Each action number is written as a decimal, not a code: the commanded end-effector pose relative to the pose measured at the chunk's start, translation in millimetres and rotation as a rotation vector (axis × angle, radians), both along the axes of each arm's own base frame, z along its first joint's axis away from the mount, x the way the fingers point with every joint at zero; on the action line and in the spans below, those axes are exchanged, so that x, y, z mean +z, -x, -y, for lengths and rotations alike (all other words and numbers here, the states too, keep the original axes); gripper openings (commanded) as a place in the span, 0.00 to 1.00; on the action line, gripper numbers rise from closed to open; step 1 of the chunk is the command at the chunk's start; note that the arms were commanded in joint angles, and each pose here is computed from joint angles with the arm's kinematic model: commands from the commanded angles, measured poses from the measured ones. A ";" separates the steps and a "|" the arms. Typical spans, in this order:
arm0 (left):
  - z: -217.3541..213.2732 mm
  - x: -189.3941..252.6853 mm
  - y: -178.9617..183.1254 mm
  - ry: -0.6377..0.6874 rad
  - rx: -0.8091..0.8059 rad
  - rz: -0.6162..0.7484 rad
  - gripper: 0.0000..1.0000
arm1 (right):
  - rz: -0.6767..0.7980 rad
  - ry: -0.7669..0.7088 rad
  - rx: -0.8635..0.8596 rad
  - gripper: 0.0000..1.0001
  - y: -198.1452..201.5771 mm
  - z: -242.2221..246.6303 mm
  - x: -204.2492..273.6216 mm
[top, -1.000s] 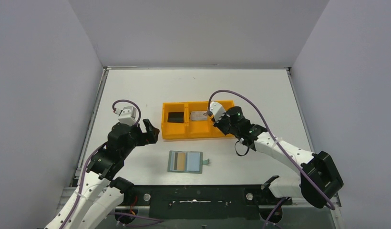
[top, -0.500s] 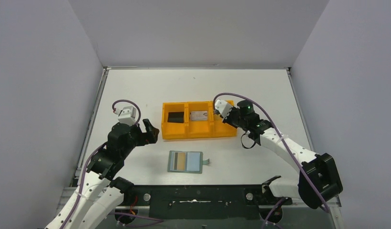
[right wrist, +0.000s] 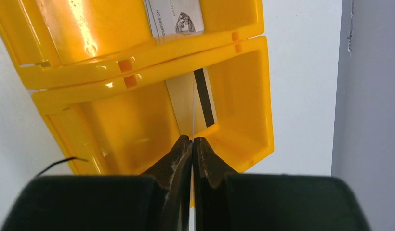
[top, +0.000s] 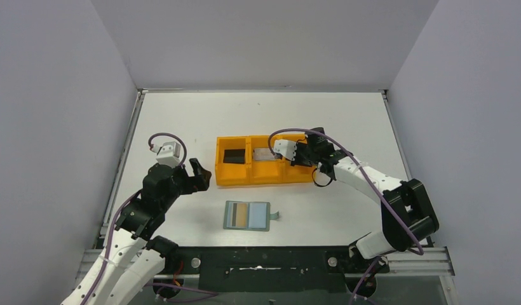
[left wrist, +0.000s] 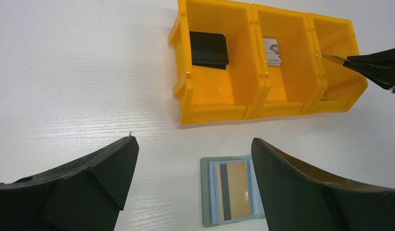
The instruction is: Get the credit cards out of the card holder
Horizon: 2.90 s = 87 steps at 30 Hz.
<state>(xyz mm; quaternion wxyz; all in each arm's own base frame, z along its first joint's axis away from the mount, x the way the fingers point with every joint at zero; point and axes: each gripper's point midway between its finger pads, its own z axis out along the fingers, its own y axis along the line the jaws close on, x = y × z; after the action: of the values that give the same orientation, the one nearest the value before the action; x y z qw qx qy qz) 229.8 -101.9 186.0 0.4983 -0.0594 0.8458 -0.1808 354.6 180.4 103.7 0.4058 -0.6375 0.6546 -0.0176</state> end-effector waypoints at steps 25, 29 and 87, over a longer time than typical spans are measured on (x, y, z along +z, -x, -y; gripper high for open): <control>-1.6 12.6 -5.4 0.015 -0.001 0.052 0.89 | 0.094 0.152 0.064 0.13 -62.4 -6.7 -26.3; -0.8 11.2 -5.6 0.014 -0.006 0.048 0.89 | 0.047 0.157 0.080 0.16 -51.7 -5.0 -35.3; -10.4 4.0 -9.7 0.001 0.054 0.010 0.91 | -0.652 -1.088 -1.134 0.41 136.8 -146.0 30.2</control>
<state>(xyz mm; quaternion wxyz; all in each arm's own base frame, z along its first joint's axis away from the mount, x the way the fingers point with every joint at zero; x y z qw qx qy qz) 234.5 -95.5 178.5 0.4882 -0.0714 0.8532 -0.1693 235.4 306.1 132.0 0.3809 -0.0016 0.8878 0.2584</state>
